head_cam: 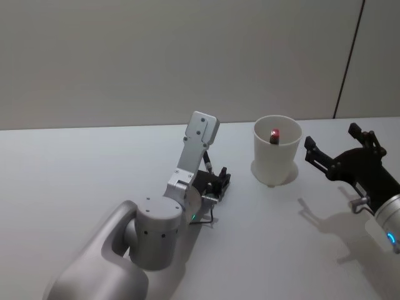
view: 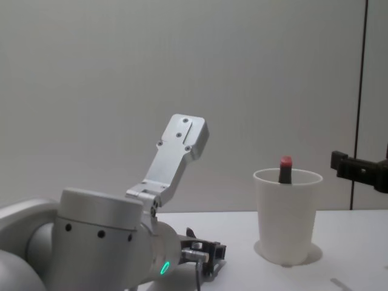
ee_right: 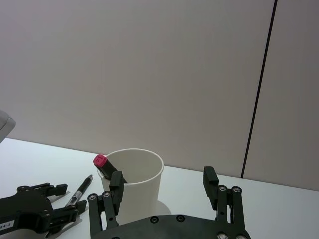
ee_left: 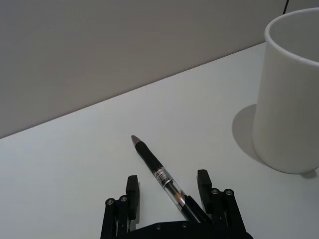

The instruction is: Place the pen into the pen holder.

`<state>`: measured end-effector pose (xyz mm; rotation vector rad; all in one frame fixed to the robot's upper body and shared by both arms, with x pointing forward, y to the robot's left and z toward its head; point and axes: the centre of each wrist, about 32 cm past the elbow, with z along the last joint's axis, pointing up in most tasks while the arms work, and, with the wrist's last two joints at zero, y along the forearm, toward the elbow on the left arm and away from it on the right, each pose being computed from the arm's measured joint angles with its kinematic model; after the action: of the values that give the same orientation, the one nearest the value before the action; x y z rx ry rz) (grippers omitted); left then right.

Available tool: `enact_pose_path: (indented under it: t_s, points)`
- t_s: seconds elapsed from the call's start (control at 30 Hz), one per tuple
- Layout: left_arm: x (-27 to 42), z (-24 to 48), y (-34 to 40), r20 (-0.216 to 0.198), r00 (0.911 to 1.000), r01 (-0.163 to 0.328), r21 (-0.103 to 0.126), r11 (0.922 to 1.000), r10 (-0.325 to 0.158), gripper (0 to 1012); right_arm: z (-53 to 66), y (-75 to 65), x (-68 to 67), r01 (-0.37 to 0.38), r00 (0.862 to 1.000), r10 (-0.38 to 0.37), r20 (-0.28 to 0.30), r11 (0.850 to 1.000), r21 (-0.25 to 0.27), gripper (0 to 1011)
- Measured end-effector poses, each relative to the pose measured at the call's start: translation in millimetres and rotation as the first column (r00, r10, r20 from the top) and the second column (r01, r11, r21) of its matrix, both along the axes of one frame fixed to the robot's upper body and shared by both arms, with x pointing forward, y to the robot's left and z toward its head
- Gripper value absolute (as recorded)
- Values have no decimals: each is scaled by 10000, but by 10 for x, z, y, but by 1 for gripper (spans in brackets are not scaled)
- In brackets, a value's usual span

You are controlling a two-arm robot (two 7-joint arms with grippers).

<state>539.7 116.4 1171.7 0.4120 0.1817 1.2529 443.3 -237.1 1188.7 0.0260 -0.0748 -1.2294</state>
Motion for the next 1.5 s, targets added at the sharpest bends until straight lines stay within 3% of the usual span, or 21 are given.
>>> enact_pose_path:
  t_s: [0.17, 0.33, 0.73, 1.5]
  points:
    - [3, 1, 9, -28, 9999, 105, -30, 9999, -105, 703, 0, 0, 0, 0, 10000, 0, -1, 10000, -1, 1002]
    - [6, 11, 27, -95, 9994, 332, -101, 9994, -333, 547, 0, 0, 0, 0, 10000, 0, -1, 10000, 0, 1002]
    - [8, 27, 53, -184, 9980, 599, -197, 9980, -602, 343, 0, 0, 0, 1, 10000, -1, 0, 10000, 0, 1001]
    - [-1, 18, 80, -71, 9974, 721, -194, 9972, -722, 195, 0, 0, 0, 1, 10000, -1, 0, 10000, 0, 1002]
